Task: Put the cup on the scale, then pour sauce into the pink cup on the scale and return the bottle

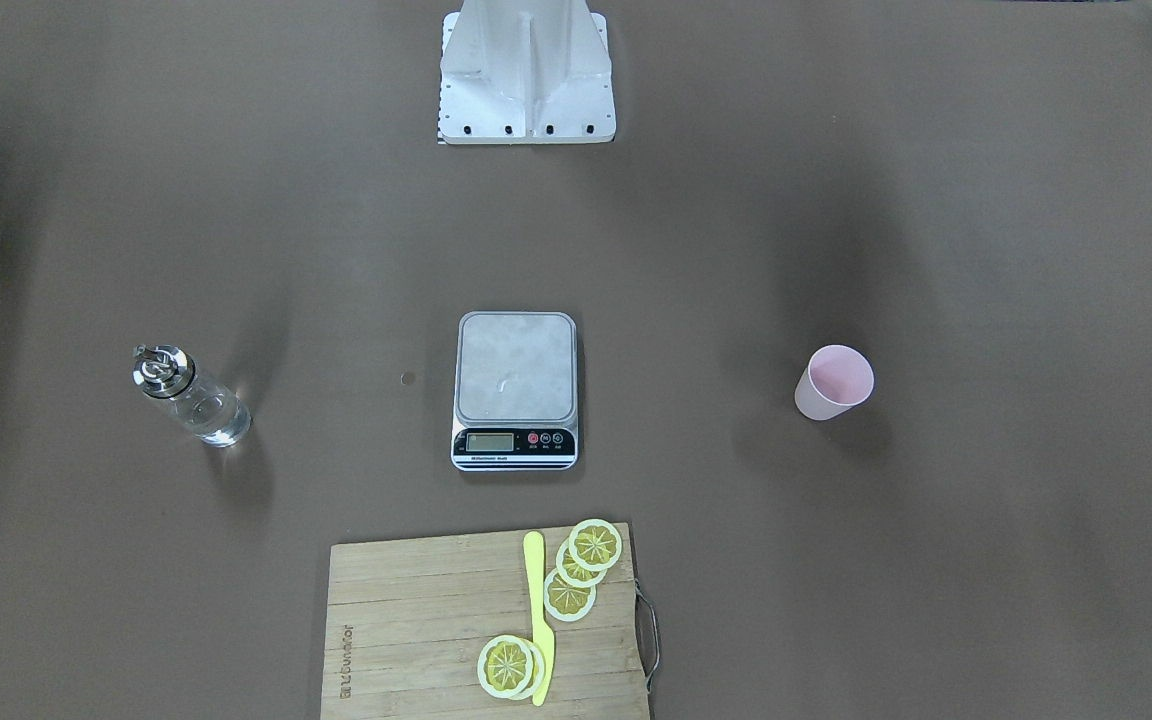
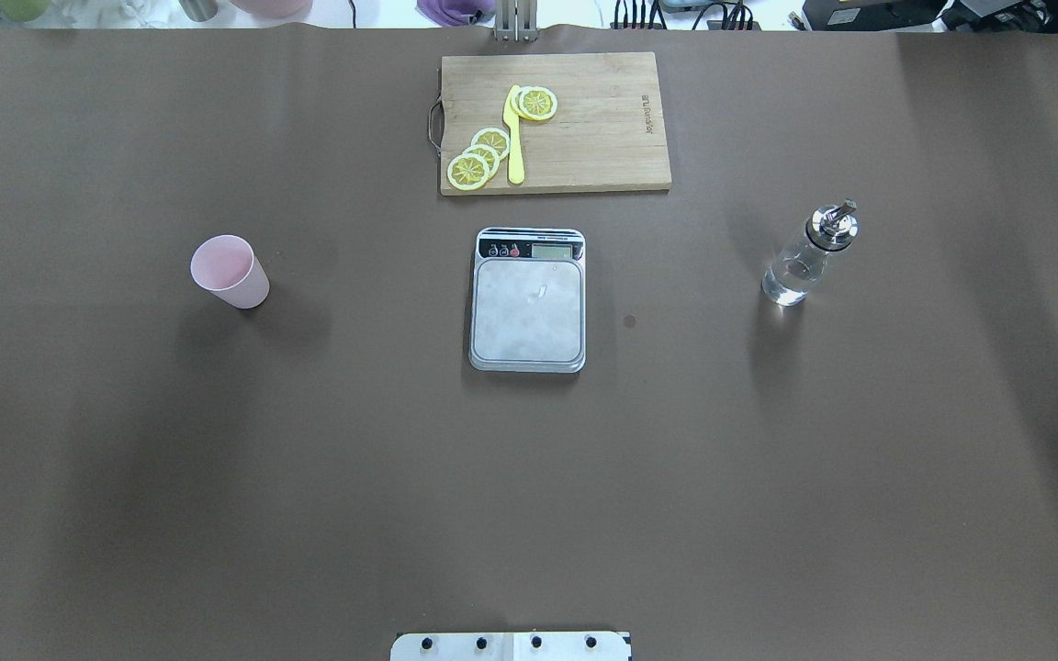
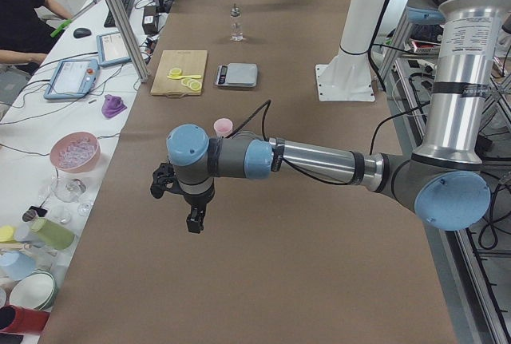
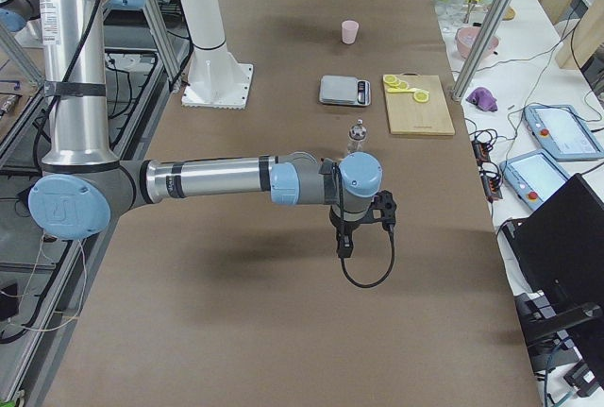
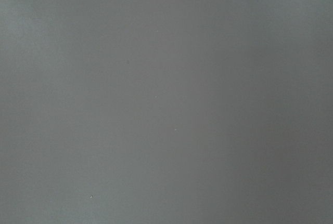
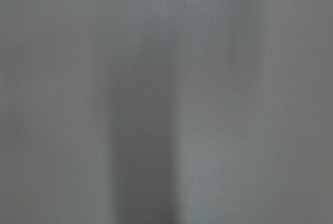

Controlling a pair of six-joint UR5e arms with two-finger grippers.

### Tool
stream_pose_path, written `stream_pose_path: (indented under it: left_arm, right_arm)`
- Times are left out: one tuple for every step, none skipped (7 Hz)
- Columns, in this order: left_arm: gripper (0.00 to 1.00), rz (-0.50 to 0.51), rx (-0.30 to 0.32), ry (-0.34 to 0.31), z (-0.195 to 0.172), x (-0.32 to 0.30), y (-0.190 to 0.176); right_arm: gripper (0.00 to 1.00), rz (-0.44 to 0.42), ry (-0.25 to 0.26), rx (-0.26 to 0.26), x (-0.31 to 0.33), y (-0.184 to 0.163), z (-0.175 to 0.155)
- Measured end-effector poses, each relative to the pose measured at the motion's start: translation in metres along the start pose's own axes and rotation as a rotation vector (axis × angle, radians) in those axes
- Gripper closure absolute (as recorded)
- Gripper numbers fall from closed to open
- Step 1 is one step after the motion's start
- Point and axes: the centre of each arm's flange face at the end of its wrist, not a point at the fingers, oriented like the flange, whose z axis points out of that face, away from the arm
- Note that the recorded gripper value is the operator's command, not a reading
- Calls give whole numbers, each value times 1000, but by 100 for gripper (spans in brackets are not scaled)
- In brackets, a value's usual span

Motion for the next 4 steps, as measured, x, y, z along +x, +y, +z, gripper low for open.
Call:
stream_pose_path:
  left_arm:
    - [2,5,4,1,-2,2,-1]
    - [2,9,10,1,-5,4,-1]
    - [2,11,13,1,-6,6,0]
    - [2,3,16,1,-8,8,-1]
  right_arm:
    - [0,0,-1,0,-1,0,0]
    - [0,0,-3,1,-1,-1,-1]
    - [0,-3,-3,3,-2,-1,-1]
    - [0,-9,5,8,-4,-2,-3]
